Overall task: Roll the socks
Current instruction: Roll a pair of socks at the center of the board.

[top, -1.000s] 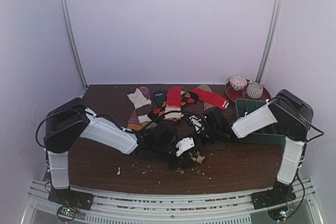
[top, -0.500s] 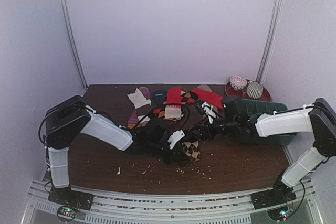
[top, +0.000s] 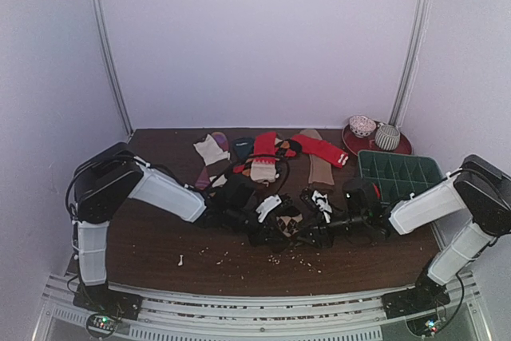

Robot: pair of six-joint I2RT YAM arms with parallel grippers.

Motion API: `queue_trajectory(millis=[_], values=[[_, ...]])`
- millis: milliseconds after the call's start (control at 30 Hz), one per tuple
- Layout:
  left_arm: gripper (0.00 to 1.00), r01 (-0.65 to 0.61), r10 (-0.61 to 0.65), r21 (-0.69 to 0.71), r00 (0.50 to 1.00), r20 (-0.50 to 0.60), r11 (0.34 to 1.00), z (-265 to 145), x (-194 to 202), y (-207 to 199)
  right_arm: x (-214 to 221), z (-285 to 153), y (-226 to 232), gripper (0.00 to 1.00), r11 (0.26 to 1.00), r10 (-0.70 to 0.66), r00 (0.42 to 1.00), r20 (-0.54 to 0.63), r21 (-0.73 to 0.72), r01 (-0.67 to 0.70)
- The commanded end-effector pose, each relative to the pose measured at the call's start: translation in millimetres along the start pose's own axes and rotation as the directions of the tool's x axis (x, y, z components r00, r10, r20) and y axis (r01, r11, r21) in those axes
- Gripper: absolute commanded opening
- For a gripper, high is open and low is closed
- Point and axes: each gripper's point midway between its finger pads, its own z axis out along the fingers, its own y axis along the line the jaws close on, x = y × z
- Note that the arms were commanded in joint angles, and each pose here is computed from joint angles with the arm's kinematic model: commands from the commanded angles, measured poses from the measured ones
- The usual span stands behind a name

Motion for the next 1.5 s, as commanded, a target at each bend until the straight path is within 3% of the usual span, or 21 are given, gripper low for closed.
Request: queue_trajectory(millis=[0, 200, 767, 867, 967, 1067, 1133, 1300, 1367, 1467], values=[[0.00, 0.207, -0.269, -0.179, 0.833, -0.483, 0.962, -11, 176, 24, -12, 7, 2, 0.53, 0.994, -0.113, 0.993, 0.035, -0.006, 0.113], [0.00, 0.203, -0.260, -0.166, 0.828, -0.497, 0.965, -12, 177, 26, 5, 17, -10, 0.54, 0.993, -0.118, 0.992, -0.050, 0.013, 0.119], [0.00, 0.201, -0.261, -0.171, 0.826, -0.500, 0.965, -17, 178, 35, 68, 23, -15, 0.51, 0.990, 0.115, 0.980, -0.162, 0.100, -0.100], [0.00, 0.202, -0.264, -0.176, 0.826, -0.499, 0.964, -17, 178, 36, 83, 23, -13, 0.41, 0.981, 0.175, 0.965, -0.193, 0.118, -0.155], [0.00, 0.189, -0.258, -0.187, 0.834, -0.487, 0.964, -17, 173, 40, 100, 22, -9, 0.22, 0.965, 0.253, 0.939, -0.231, 0.133, -0.227], [0.00, 0.152, -0.239, -0.221, 0.863, -0.446, 0.963, -17, 156, 48, 117, 20, -9, 0.16, 0.936, 0.346, 0.897, -0.273, 0.167, -0.310], [0.08, 0.120, -0.213, -0.244, 0.891, -0.402, 0.962, -16, 137, 55, 126, 18, -7, 0.15, 0.907, 0.418, 0.861, -0.288, 0.189, -0.377], [0.51, 0.009, -0.066, -0.280, 0.978, -0.196, 0.960, -22, 51, 61, 138, 14, 1, 0.15, 0.815, 0.579, 0.764, -0.285, 0.178, -0.551], [0.64, -0.048, 0.020, -0.288, 0.995, -0.097, 0.957, -32, 15, 56, 139, 12, 3, 0.15, 0.785, 0.617, 0.730, -0.293, 0.165, -0.597], [0.70, -0.165, 0.184, -0.282, 0.982, 0.043, 0.945, -52, -17, 37, 143, 10, 5, 0.15, 0.761, 0.642, 0.687, -0.340, 0.170, -0.627]])
